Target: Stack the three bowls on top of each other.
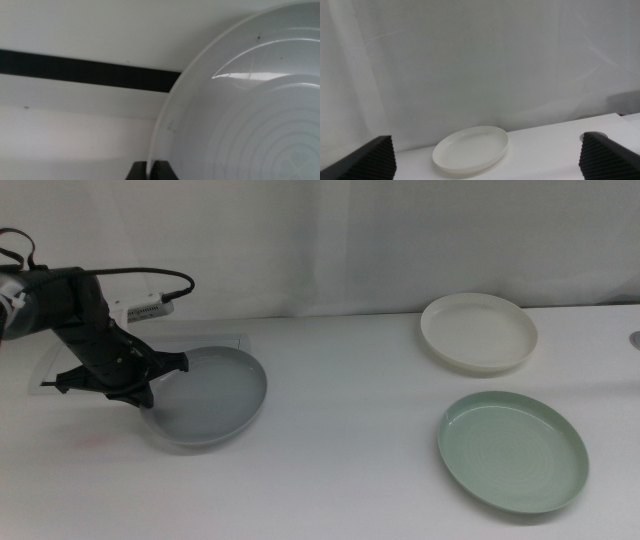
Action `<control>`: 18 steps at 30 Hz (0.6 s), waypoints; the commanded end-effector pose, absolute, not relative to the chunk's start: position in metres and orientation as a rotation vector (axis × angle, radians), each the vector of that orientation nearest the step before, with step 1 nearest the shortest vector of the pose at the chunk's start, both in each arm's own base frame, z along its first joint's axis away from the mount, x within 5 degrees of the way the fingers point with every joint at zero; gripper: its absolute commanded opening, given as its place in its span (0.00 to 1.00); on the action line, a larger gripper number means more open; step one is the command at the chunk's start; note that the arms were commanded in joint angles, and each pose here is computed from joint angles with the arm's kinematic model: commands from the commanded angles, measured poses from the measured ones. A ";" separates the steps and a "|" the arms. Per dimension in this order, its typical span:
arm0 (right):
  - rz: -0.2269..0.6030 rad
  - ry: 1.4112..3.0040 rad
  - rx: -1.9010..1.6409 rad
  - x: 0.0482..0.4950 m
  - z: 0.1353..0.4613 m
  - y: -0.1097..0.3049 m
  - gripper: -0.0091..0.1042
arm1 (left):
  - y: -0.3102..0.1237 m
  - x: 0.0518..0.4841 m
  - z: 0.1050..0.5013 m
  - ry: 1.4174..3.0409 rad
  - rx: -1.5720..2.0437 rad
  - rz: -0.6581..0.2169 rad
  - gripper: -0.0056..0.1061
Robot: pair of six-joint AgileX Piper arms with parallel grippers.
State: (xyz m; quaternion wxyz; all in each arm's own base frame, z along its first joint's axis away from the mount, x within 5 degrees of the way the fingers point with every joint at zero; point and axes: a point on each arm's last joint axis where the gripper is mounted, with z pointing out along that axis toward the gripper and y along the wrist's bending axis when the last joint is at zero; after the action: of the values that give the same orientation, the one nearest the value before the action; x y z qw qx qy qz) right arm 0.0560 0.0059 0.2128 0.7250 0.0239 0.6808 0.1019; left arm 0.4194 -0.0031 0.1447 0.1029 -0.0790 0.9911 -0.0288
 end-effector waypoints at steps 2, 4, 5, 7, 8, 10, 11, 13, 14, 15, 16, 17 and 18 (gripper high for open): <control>0.216 1.500 0.052 0.055 0.202 0.006 0.99 | -0.009 0.416 0.156 2.913 -0.244 -0.167 0.02; 0.216 1.500 0.052 0.055 0.202 0.006 0.99 | -0.010 0.415 0.170 2.880 -0.244 -0.191 0.02; 0.216 1.500 0.052 0.055 0.202 0.006 0.99 | -0.011 0.414 0.177 2.867 -0.242 -0.203 0.02; 0.216 1.500 0.052 0.055 0.202 0.006 0.99 | -0.013 0.411 0.191 2.847 -0.221 -0.221 0.02; 0.216 1.500 0.052 0.055 0.202 0.006 0.99 | -0.014 0.409 0.199 2.837 -0.202 -0.231 0.02; 0.216 1.500 0.052 0.055 0.202 0.006 0.99 | -0.020 0.403 0.214 2.818 -0.166 -0.253 0.02; 0.216 1.500 0.052 0.055 0.202 0.006 0.99 | -0.023 0.401 0.221 2.812 -0.146 -0.256 0.02; 0.216 1.500 0.052 0.055 0.202 0.006 0.99 | -0.030 0.395 0.234 2.795 -0.109 -0.263 0.02; 0.216 1.500 0.052 0.055 0.202 0.006 0.99 | -0.036 0.392 0.242 2.784 -0.084 -0.268 0.02; 0.216 1.500 0.052 0.055 0.202 0.006 0.99 | -0.043 0.388 0.249 2.777 -0.058 -0.274 0.02; 0.216 1.500 0.052 0.055 0.202 0.006 0.99 | -0.050 0.384 0.256 2.767 -0.027 -0.281 0.02; 0.216 1.500 0.052 0.055 0.202 0.006 0.99 | -0.058 0.380 0.262 2.760 0.004 -0.288 0.02; 0.216 1.500 0.052 0.055 0.202 0.006 0.99 | -0.066 0.376 0.268 2.753 0.037 -0.295 0.02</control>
State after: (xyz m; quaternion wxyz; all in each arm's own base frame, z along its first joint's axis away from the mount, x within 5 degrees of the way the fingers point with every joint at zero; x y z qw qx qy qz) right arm 0.0560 0.0059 0.2128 0.7248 0.0247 0.6808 0.1027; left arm 0.3845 -0.0524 0.2576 0.1830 -0.0019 0.9788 -0.0926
